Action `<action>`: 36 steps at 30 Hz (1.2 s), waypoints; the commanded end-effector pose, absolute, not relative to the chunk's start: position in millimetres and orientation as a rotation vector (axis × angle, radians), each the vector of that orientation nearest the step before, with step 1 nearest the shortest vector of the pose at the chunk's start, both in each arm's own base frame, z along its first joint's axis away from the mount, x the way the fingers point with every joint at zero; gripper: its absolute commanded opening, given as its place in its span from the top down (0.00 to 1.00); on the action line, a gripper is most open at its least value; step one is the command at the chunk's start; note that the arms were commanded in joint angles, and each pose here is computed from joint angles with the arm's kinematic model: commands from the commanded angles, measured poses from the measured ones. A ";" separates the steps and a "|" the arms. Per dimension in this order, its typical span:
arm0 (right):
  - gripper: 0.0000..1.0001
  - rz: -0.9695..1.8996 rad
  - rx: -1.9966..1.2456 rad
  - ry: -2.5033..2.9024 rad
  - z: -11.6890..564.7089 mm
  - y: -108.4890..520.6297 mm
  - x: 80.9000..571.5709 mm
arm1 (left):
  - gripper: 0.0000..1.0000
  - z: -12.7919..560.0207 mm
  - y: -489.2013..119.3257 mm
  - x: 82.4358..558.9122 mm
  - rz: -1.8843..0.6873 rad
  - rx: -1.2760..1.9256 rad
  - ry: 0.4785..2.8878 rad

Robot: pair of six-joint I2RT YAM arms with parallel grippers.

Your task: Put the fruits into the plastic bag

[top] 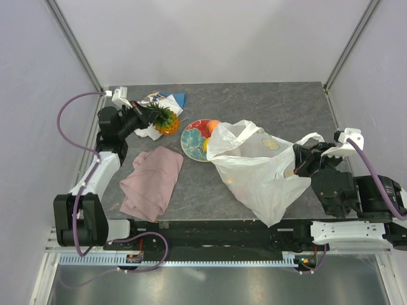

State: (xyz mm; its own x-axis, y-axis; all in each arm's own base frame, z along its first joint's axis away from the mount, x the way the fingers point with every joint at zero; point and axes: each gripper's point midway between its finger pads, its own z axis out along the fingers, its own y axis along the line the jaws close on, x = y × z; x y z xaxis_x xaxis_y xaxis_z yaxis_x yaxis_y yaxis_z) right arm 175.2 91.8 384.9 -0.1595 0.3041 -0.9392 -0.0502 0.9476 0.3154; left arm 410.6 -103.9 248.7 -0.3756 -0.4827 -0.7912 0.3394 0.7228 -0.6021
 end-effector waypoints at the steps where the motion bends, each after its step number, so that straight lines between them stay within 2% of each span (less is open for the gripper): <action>1: 1.00 0.312 0.204 1.705 381.8 89.1 175.2 | 0.99 300.5 -104.5 397.0 -0.848 -0.033 1.633; 12: 1.00 0.282 0.172 1.716 376.7 97.0 176.0 | 0.98 373.5 -137.8 373.8 -0.890 0.139 1.539; 18: 1.00 0.255 0.153 1.721 375.1 104.9 177.4 | 0.98 429.8 -186.5 350.0 -0.940 0.308 1.444; 21: 1.00 0.261 0.152 1.725 373.5 104.7 176.9 | 0.98 466.5 -213.0 331.9 -0.999 0.375 1.371; 22: 1.00 0.261 0.152 1.725 373.0 104.1 176.8 | 0.98 496.3 -218.3 321.6 -1.013 0.411 1.309; 23: 1.00 0.263 0.153 1.726 372.1 104.3 176.7 | 0.98 497.8 -229.2 324.8 -1.039 0.435 1.321; 28: 1.00 0.277 0.157 1.732 370.2 104.7 175.9 | 0.98 557.2 -282.1 271.9 -1.169 0.616 1.167; 36: 1.00 0.278 0.165 1.727 369.5 99.9 175.7 | 0.98 577.7 -324.6 184.1 -1.387 0.804 1.034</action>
State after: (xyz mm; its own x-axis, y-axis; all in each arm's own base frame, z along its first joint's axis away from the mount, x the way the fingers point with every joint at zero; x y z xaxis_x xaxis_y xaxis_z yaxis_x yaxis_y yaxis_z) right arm 175.8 105.4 369.5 -0.1812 0.2540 -0.9501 -0.0553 0.9619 0.2677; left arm 227.2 -320.8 558.0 -0.1388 -0.3665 -0.9200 0.9625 0.1686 -0.2124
